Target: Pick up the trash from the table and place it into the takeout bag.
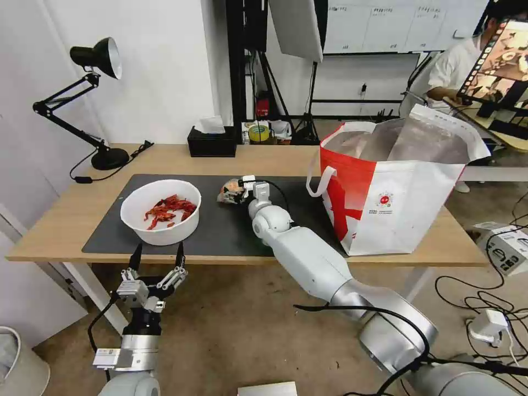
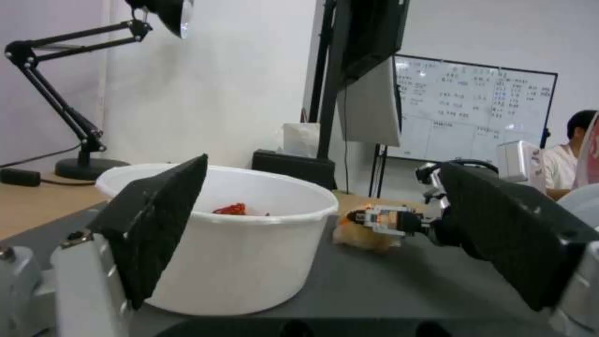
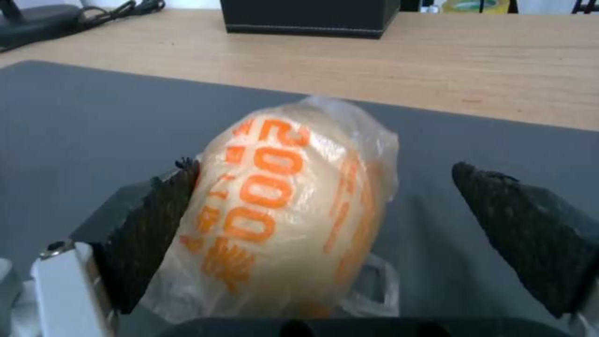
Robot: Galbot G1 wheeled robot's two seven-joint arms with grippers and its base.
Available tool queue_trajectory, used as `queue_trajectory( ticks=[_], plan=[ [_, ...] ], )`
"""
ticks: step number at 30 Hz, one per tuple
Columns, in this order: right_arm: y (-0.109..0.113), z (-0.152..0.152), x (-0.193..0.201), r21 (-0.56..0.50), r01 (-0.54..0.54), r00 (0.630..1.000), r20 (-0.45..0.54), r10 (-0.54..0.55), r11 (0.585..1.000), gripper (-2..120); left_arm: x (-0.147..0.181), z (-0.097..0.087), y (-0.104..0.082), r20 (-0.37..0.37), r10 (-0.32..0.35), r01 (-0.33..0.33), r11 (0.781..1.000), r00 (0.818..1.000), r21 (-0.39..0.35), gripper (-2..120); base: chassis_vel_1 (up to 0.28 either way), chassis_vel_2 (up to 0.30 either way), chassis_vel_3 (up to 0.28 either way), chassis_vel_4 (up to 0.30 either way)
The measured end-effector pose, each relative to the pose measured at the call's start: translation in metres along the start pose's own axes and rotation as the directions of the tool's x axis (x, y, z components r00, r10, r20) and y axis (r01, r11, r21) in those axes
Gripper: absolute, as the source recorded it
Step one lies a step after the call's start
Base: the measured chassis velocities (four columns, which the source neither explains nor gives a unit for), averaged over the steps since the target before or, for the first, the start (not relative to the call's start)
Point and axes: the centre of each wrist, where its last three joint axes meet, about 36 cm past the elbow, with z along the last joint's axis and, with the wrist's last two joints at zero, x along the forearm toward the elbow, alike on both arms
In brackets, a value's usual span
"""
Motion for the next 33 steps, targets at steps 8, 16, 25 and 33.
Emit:
queue_trajectory(
  ticks=[8, 16, 25, 33],
  plan=[
    [0.0015, 0.0011, 0.0006, 0.014, 0.013, 1.000, 0.005, -0.013, 1.000, 99, -0.0001, 0.0004, 0.0005, -0.001, -0.001, 0.001, 1.000, 1.000, -0.001, 100, 0.000, 0.000, 0.000, 0.000],
    [0.0016, 0.0006, 0.0003, 0.018, 0.027, 1.000, 0.006, -0.027, 0.999, 75, -0.0005, 0.0004, 0.0003, 0.001, 0.000, 0.000, 1.000, 1.000, 0.000, 100, 0.000, 0.000, 0.000, 0.000],
    [0.0024, 0.0050, 0.0009, 0.017, 0.033, 0.999, -0.001, -0.033, 0.999, 41, -0.0004, 0.0003, 0.0006, 0.002, -0.001, 0.001, 1.000, 1.000, -0.001, 100, 0.000, 0.000, 0.000, 0.000],
    [0.0018, 0.0064, 0.0014, 0.011, 0.032, 0.999, -0.003, -0.032, 0.999, 14, -0.0008, 0.0003, 0.0005, 0.002, 0.001, -0.001, 1.000, 1.000, -0.004, 100, 0.000, 0.000, 0.000, 0.000]
  ],
)
